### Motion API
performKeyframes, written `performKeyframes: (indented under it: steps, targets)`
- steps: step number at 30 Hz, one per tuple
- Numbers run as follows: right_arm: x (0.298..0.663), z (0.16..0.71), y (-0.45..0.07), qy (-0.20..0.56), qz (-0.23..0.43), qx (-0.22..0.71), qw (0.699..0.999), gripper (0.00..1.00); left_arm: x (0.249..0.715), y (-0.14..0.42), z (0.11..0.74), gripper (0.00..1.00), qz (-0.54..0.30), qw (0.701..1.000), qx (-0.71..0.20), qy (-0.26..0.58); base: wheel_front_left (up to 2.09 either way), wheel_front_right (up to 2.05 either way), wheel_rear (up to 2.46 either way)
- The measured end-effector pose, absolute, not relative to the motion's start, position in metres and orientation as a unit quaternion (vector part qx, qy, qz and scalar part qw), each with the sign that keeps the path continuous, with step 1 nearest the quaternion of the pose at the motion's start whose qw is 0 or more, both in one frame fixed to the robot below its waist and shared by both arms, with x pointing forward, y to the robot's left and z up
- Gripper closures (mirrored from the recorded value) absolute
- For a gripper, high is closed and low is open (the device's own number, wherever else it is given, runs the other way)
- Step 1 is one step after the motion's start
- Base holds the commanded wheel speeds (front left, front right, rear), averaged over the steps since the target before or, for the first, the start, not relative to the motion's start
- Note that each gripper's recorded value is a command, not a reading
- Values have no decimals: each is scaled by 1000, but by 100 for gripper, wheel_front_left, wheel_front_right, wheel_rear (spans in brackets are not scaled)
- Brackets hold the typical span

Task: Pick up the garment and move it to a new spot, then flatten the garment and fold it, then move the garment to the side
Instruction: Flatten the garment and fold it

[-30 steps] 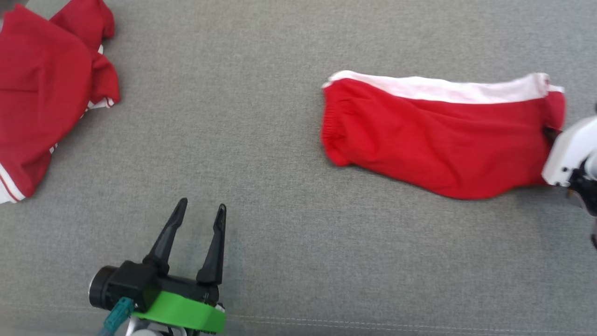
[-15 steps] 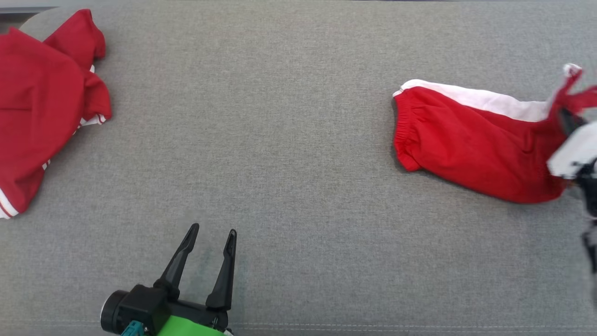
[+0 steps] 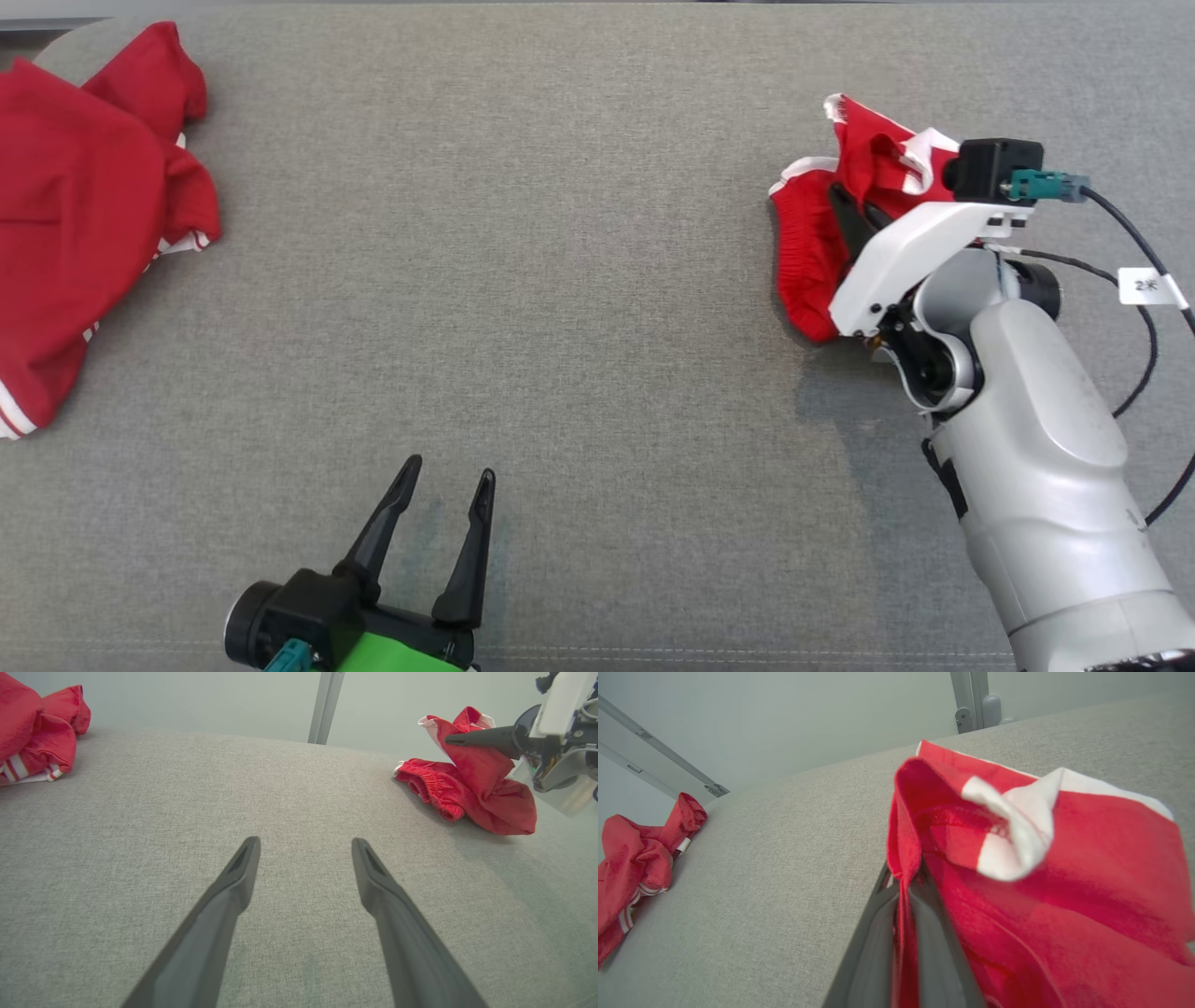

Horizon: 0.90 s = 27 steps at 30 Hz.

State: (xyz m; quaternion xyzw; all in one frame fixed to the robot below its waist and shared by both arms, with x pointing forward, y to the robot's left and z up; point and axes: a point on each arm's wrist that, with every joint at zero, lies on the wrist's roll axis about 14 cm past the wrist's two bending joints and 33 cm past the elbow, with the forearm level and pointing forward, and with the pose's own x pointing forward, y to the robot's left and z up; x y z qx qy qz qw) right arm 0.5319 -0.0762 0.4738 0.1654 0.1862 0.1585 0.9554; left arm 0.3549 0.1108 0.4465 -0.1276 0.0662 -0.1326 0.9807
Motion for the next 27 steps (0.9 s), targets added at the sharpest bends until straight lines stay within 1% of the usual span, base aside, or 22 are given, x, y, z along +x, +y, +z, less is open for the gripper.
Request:
performKeyframes:
  steps: [4,9,10,11,16,17,21,23,25,26,27]
  targets:
    - [531,465,-52,196,182,179,947,100,350,112,442,0,-127,981,-129,74,0,0,0]
    - [526,451,-36,213,197,159,944,100,347,115,441,0,-119,981,-132,75,0,0,0]
    - [524,451,-33,211,202,153,944,73,347,116,442,0,-117,982,-132,74,0,0,0]
    - [523,452,-31,205,204,152,945,0,346,117,442,0,-115,982,-132,74,0,0,0]
    - [521,475,-24,144,224,123,956,0,344,122,443,0,-107,983,-131,71,0,0,0]
    - [521,475,-24,144,224,123,956,0,344,122,443,0,-107,983,-131,71,0,0,0]
    - [512,493,-29,94,227,112,963,0,342,125,444,0,-101,984,-132,71,0,0,0]
    - [503,504,-50,63,219,93,969,0,342,126,445,0,-101,984,-132,68,0,0,0]
    - [498,506,-73,49,203,73,975,0,343,125,447,0,-102,984,-132,65,0,0,0]
    - [495,506,-85,46,191,68,978,55,343,124,448,0,-103,984,-133,64,0,0,0]
    - [492,504,-98,46,177,66,981,85,344,123,448,0,-104,984,-133,63,0,0,0]
